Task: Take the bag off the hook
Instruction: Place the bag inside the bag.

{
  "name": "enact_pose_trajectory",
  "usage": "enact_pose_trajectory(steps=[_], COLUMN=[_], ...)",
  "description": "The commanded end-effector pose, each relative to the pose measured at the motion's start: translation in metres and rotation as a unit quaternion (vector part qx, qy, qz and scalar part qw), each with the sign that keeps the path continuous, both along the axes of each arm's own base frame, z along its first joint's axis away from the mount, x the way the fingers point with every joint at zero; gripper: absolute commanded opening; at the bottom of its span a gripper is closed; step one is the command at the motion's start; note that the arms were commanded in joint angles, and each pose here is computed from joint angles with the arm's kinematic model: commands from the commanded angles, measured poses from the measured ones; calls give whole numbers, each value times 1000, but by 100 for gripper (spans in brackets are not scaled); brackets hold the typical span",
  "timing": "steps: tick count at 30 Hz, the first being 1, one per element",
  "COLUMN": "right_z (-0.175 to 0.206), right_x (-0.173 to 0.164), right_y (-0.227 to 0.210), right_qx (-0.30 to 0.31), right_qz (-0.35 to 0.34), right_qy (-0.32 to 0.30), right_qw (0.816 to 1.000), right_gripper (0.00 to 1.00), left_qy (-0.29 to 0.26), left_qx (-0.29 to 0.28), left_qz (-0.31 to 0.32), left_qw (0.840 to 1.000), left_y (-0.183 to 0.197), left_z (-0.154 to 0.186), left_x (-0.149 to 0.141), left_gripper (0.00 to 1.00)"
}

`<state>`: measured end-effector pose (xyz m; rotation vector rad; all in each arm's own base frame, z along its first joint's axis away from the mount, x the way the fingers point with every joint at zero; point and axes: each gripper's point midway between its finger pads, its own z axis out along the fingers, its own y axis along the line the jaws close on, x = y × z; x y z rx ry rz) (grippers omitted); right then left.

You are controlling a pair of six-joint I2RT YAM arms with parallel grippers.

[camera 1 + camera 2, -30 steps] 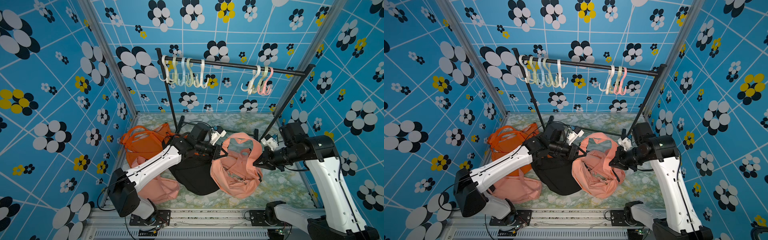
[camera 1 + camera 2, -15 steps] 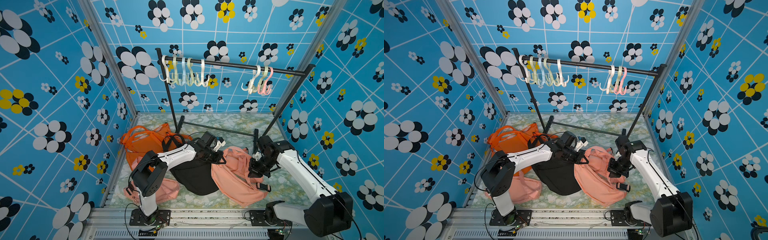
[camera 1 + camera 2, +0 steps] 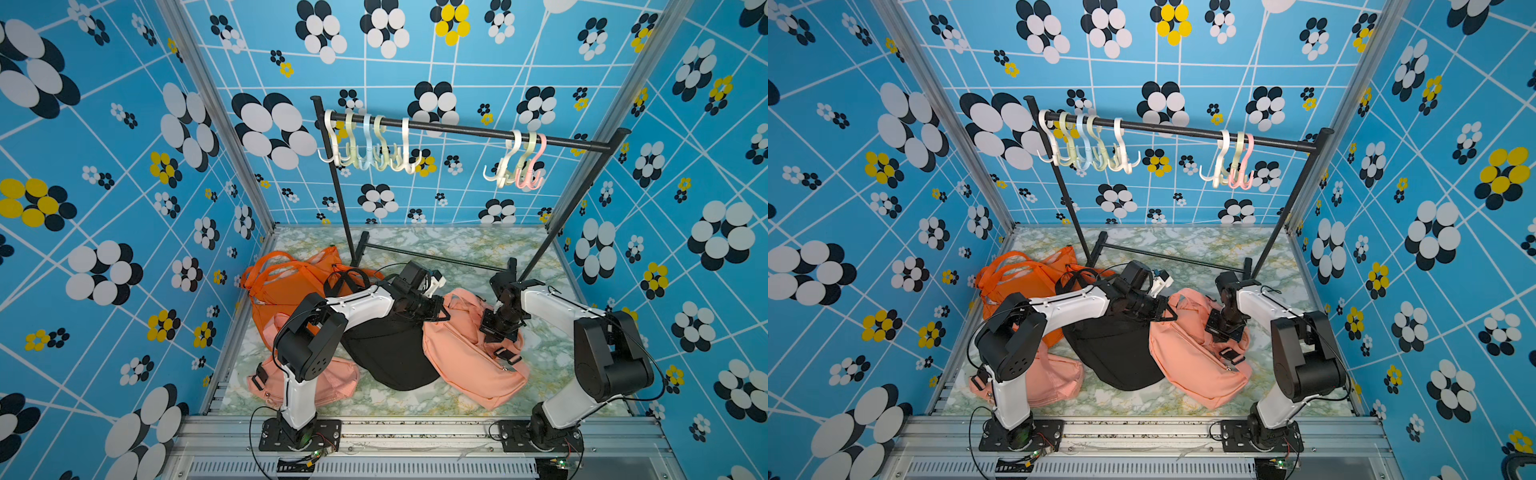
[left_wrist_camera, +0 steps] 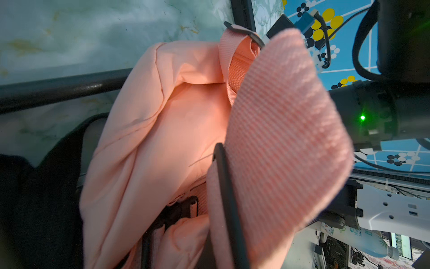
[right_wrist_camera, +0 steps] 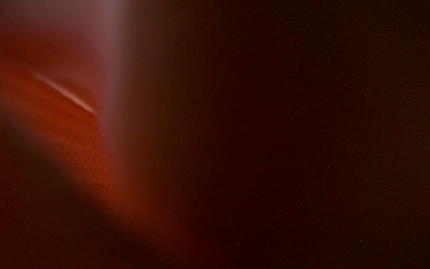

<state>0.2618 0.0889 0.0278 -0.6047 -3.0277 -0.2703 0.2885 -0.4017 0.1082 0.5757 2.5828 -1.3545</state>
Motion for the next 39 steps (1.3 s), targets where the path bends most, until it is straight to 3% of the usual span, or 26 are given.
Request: enact_pose_trajectory(steps=[1,10,12,15,17,18,19,21,24,33,37,39], right_z=[4,27,41,67,86,95,106,128,161,260,273,265], right_x=[47,86,88,84,79,75,71,63,51,44,53,57], right_y=[-10,-31,-32,-37,-42,-45,-47,-54,-67,-105,-95,-81], right_qx=[-27,-67,-65,-71,-79,-83,-85,-96,-120,-176,-152,-118], right_qz=[-23,-39,-39,-44,-51,-53,-56,-58,-63,-99,-84,-67], right_qy=[-86,-182,-204,-234,-255,-264,-275,-292,-322,-432,-447,-438], right_qw=[996,980,976,969,962,960,956,950,937,879,877,889], right_gripper=[0,2,19,54,68,73,86,96,99,100,99,99], left_qy=[-9,-14,-12,-7,-8,-8,-10,-16,-31,-116,-143,-143], left_qx=[-2,6,5,10,12,12,11,8,0,37,70,90], left_qz=[3,8,6,3,4,5,6,15,20,51,74,70], left_qw=[1000,1000,1000,1000,1000,1000,1000,1000,999,991,985,983], left_y=[-10,-15,-15,-12,-9,-6,-5,2,12,65,86,86], left_z=[-4,-3,-1,0,3,5,9,18,40,100,100,89], left_x=[8,15,14,10,8,8,7,9,7,-14,-16,-19], left_gripper=[0,2,13,32,50,55,60,69,76,83,83,90])
